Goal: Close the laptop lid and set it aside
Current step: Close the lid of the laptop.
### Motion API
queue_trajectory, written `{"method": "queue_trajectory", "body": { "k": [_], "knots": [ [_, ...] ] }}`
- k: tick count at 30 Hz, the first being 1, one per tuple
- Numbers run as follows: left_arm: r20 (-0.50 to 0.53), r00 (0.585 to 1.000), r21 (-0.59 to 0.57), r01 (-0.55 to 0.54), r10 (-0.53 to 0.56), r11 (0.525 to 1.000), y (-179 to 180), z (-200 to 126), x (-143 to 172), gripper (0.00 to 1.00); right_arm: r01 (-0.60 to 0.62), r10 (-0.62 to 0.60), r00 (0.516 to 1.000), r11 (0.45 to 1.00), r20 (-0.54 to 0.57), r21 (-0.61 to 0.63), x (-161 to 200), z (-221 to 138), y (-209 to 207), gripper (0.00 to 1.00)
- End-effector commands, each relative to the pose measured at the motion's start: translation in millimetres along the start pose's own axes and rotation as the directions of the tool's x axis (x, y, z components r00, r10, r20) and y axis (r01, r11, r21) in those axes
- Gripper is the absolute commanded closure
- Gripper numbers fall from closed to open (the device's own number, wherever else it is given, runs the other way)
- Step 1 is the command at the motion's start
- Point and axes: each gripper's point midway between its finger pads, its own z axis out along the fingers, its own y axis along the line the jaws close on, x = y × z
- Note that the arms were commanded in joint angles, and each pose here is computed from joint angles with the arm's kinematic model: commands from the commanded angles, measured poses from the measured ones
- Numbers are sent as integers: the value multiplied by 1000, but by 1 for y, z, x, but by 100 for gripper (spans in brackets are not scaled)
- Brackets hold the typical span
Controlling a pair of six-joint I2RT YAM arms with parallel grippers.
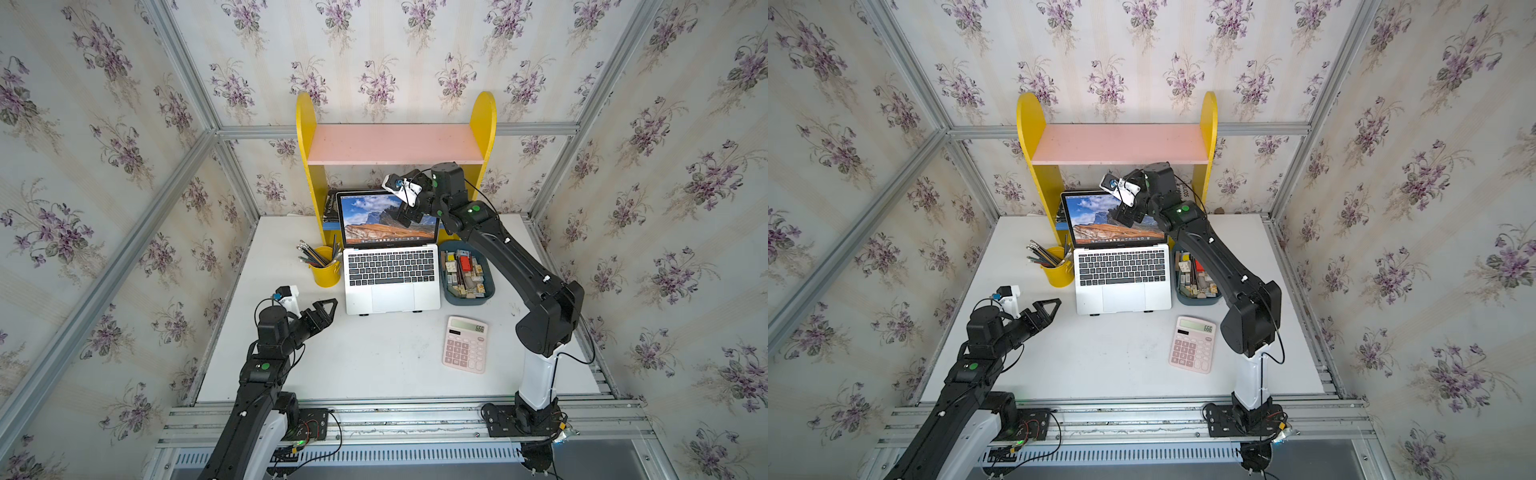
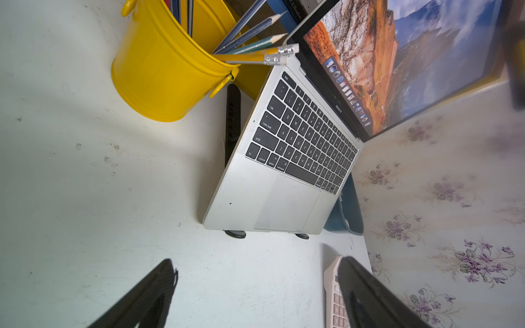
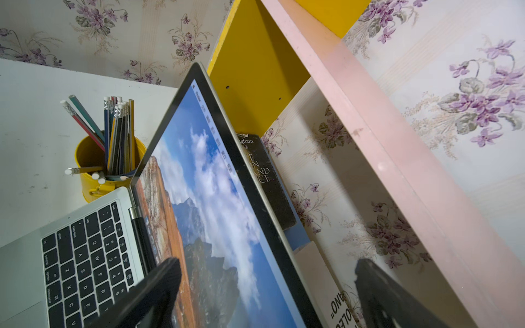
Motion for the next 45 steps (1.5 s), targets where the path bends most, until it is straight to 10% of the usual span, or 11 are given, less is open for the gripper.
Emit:
{"method": "queue_trajectory", "body": {
  "k": [1,45],
  "knots": [
    [6,1000,14,-12,12,1000,-3,1,-2,8,65,-65,998,998,26,1,-3,4,-1,0],
    [2,1000,13,-9,9,1000,-2,2,-2,8,144,-161,980,979,-120,-142,27,-6,51,2]
  ]
}}
